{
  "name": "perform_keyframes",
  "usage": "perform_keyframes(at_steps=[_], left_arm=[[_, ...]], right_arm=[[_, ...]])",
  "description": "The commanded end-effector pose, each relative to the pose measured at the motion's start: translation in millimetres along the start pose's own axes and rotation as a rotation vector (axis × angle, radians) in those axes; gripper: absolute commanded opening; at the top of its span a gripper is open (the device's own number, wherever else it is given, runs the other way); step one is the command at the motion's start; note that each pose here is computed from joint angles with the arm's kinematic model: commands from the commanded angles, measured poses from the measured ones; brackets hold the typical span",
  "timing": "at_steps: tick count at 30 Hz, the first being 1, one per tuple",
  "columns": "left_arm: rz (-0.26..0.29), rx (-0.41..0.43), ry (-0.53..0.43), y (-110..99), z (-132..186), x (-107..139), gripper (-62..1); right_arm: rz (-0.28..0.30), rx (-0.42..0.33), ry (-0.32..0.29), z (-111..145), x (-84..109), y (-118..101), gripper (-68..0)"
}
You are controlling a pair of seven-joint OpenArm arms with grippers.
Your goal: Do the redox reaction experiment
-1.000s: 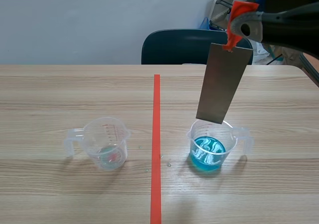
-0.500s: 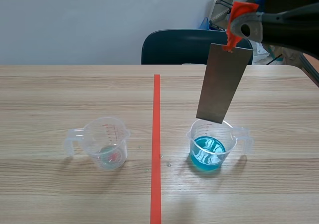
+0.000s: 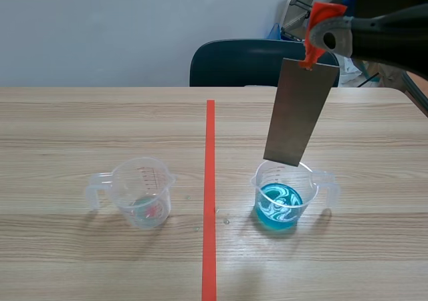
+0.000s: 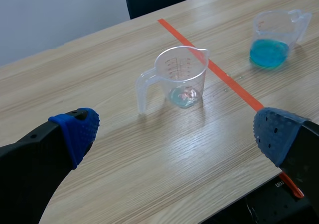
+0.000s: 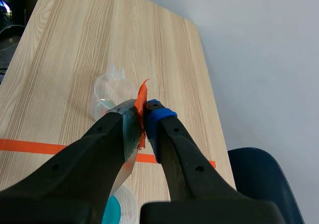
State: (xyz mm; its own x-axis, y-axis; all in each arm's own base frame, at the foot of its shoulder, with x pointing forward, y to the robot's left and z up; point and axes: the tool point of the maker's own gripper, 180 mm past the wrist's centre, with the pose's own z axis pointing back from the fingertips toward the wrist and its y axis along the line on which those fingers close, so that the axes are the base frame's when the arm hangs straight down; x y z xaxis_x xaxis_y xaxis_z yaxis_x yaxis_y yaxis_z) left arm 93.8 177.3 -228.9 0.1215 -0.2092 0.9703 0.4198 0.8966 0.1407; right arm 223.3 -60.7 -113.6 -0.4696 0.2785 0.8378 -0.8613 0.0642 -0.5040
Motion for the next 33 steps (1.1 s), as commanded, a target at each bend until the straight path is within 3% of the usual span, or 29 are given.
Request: perform_keyframes(at_steps=[1,33], left_arm=[[0.007,0.012,-0.026,1.7,-0.2,5.8,1.4],[0.008,0.013,0.000,1.4,-0.1,1.1,1.4]], right_arm=[[0.012,-0.003,-0.029,0.8,9.1,-3.7,-66.9],[0.012,-0.003,-0.029,0.8,9.1,-3.7,-66.9]])
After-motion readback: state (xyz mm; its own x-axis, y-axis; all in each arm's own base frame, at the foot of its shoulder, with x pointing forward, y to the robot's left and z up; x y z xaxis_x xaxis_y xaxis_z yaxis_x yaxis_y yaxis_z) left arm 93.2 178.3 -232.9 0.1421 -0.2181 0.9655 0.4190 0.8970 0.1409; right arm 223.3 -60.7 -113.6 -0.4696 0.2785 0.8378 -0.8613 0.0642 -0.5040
